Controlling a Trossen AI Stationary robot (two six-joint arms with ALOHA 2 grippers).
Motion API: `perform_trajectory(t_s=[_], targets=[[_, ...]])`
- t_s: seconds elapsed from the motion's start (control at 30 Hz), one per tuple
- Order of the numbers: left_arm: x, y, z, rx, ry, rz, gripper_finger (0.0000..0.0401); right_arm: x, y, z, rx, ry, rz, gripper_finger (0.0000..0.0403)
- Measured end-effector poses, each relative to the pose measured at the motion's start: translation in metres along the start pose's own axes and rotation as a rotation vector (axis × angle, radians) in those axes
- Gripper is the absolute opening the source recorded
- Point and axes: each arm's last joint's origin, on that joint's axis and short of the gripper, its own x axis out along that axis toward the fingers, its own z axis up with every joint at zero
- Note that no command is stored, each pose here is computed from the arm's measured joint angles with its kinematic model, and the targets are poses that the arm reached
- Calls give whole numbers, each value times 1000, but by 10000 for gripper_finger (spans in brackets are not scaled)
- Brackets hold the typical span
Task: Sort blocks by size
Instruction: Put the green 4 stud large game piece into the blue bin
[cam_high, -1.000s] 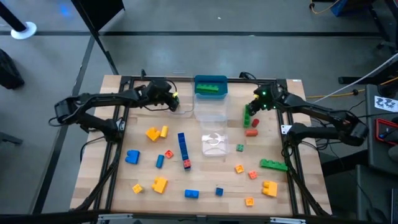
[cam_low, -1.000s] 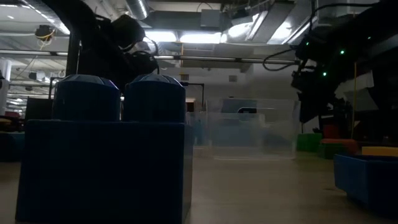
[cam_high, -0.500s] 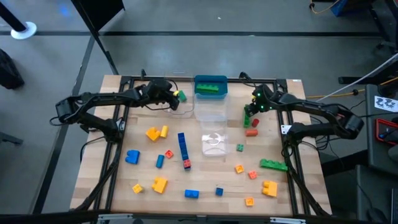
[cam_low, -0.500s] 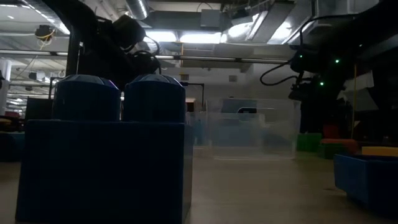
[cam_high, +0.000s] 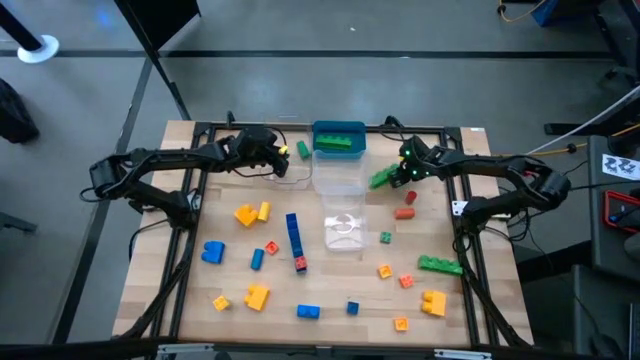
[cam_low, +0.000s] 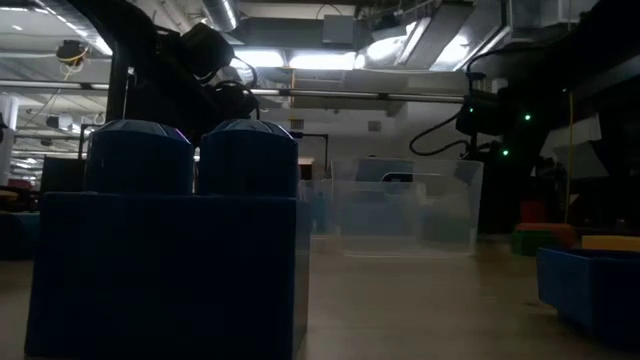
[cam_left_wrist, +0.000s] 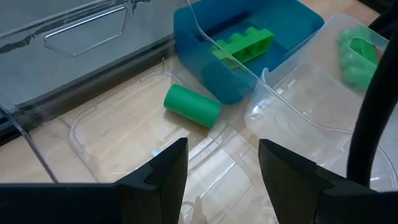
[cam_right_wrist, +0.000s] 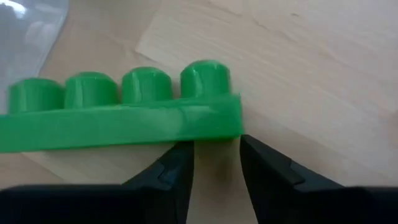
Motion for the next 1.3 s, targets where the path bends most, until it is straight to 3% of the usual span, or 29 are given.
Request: perform_trajectory(t_s=[0.23,0.6,0.93,1.3], targets=[[0,0,0,-3,1,0,180,7,0,0,-45,8,-15,86],[0,0,0,-2,1,0,180,7,0,0,-137,5,-20,81],[0,0,0,-3,1,0,180,-8,1,14,-154,59,-164,81],[0,0,0,26,0,0,180,-10,2,8,-193,169,-83,81]])
